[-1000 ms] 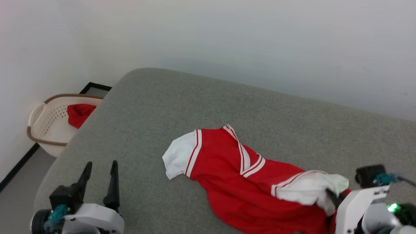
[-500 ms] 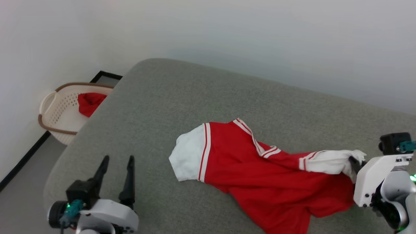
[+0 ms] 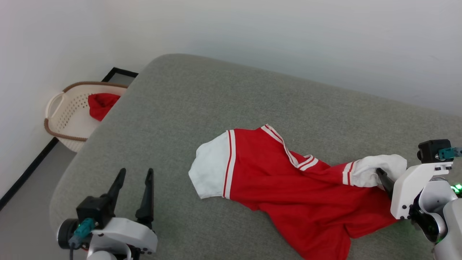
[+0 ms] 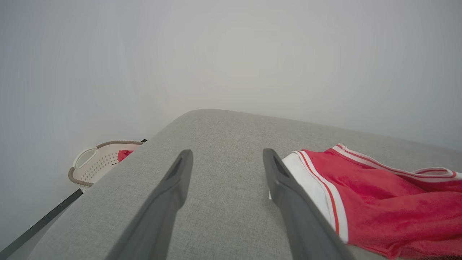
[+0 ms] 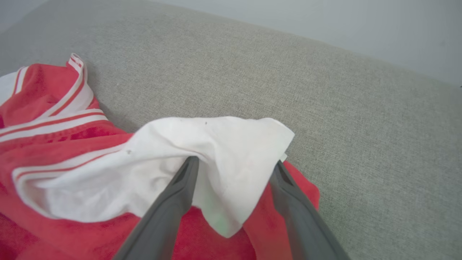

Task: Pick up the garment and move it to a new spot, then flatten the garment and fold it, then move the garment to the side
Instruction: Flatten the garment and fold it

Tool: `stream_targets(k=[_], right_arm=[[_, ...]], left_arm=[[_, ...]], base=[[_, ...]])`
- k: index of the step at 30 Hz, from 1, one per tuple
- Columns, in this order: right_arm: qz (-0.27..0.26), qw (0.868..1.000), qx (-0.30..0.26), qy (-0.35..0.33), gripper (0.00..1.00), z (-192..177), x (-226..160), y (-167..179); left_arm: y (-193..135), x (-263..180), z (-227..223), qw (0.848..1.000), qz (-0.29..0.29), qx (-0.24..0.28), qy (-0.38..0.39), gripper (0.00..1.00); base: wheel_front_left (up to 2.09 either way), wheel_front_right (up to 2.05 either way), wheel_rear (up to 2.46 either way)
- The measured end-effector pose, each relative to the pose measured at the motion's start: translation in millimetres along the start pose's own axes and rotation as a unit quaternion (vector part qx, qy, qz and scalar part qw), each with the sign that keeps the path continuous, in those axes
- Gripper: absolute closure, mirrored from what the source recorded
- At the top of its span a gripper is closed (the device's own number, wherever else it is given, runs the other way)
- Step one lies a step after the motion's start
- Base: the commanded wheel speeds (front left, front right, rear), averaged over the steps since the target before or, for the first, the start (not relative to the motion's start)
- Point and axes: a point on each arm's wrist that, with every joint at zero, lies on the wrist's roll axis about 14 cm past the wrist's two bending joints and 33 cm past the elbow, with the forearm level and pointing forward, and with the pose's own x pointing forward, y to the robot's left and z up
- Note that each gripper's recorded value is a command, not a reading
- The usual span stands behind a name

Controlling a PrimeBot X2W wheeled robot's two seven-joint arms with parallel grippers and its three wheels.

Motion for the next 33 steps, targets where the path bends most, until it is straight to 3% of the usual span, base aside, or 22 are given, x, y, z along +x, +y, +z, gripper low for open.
stream_targets(k=[7, 20, 27, 33], right_arm=[[0.007, 0.999, -0.015, -0.043, 0.0, 17, -18, 3], [0.022, 0.99, -0.01, -0.14, 0.0, 16, -78, 22], [0.016, 0.989, -0.003, -0.15, 0.0, 5, -102, 26], [0.033, 0.99, -0.02, -0.135, 0.0, 7, -99, 38]], left_arm=[[2, 0, 3, 1.0, 0.0, -0.001, -0.006, 0.0], [-5, 1, 9, 1.0, -0.018, 0.0, -0.021, 0.0], [-14, 2, 13, 0.999, -0.031, -0.002, -0.029, 0.0], [-19, 1, 11, 0.999, -0.036, -0.001, -0.027, 0.0]], base=[[0.0, 0.0, 0.0], [0.0, 0.0, 0.0], [0.0, 0.0, 0.0], [0.0, 0.0, 0.0]])
